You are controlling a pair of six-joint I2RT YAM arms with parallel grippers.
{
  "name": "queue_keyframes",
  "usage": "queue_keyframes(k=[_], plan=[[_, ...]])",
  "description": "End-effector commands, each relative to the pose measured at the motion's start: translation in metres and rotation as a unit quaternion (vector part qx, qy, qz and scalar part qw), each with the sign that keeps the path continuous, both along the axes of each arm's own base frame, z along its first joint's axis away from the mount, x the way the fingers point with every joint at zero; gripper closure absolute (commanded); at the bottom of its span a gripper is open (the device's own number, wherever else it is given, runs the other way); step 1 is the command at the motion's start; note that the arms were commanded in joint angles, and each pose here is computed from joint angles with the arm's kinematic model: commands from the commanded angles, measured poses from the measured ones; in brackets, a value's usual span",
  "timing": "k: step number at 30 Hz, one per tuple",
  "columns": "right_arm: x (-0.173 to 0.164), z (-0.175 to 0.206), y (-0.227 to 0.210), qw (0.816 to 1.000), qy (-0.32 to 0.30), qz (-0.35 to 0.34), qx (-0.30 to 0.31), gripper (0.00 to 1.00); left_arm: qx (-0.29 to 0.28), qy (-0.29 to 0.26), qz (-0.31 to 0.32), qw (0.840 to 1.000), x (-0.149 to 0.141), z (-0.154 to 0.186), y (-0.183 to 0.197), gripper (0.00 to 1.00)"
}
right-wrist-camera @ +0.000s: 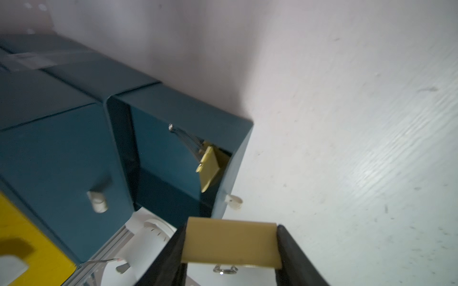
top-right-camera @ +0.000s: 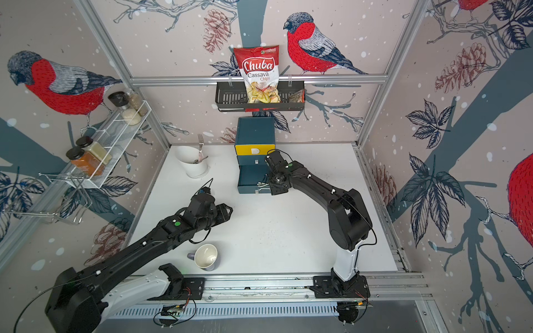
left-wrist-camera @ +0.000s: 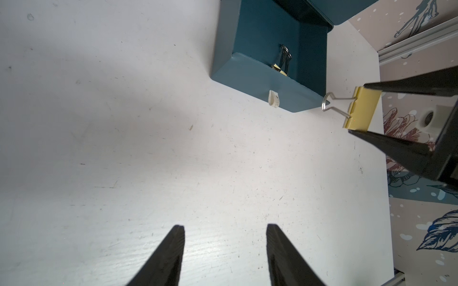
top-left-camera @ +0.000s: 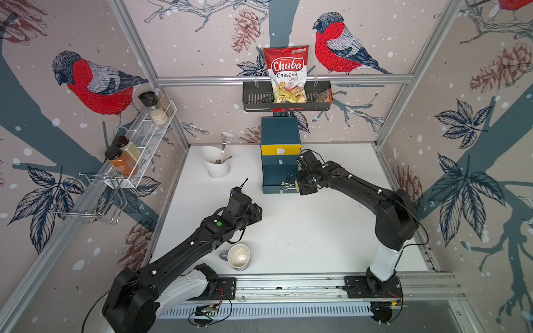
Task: Put the binder clips in the drawer according to color
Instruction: Place the binder clip in the drawer.
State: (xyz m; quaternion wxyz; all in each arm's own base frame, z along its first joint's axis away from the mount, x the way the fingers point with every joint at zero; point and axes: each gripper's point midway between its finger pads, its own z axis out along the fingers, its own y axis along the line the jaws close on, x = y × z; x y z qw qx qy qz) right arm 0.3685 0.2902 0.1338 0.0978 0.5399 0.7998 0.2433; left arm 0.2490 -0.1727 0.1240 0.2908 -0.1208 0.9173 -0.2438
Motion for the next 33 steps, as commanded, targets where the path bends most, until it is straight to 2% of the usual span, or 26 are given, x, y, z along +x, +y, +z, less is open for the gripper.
queue_keyframes(k=[1, 7, 19, 24, 28, 33], plan=[[0.016, 0.005, 0.021, 0.999, -0.018, -0.012, 0.024, 0.52, 0.005, -0.014, 0.014, 1.000, 0.003, 0.002, 0.005, 0.43], [0.036, -0.010, 0.056, 0.997, -0.013, -0.020, 0.079, 0.52, 0.006, -0.021, 0.023, 0.999, 0.000, 0.006, 0.012, 0.43], [0.055, -0.027, 0.078, 0.994, -0.012, -0.028, 0.101, 0.49, 0.001, -0.017, 0.016, 1.000, -0.002, 0.006, 0.009, 0.43], [0.053, -0.036, 0.081, 0.995, 0.000, -0.023, 0.101, 0.37, -0.004, -0.015, 0.011, 1.000, 0.000, 0.004, 0.004, 0.43], [0.056, -0.030, 0.081, 0.994, -0.015, -0.015, 0.103, 0.25, -0.014, -0.014, 0.007, 1.000, 0.002, 0.003, 0.000, 0.42], [0.054, -0.009, 0.077, 0.994, -0.042, -0.007, 0.098, 0.19, -0.019, -0.012, 0.005, 1.000, 0.003, 0.000, -0.003, 0.42]])
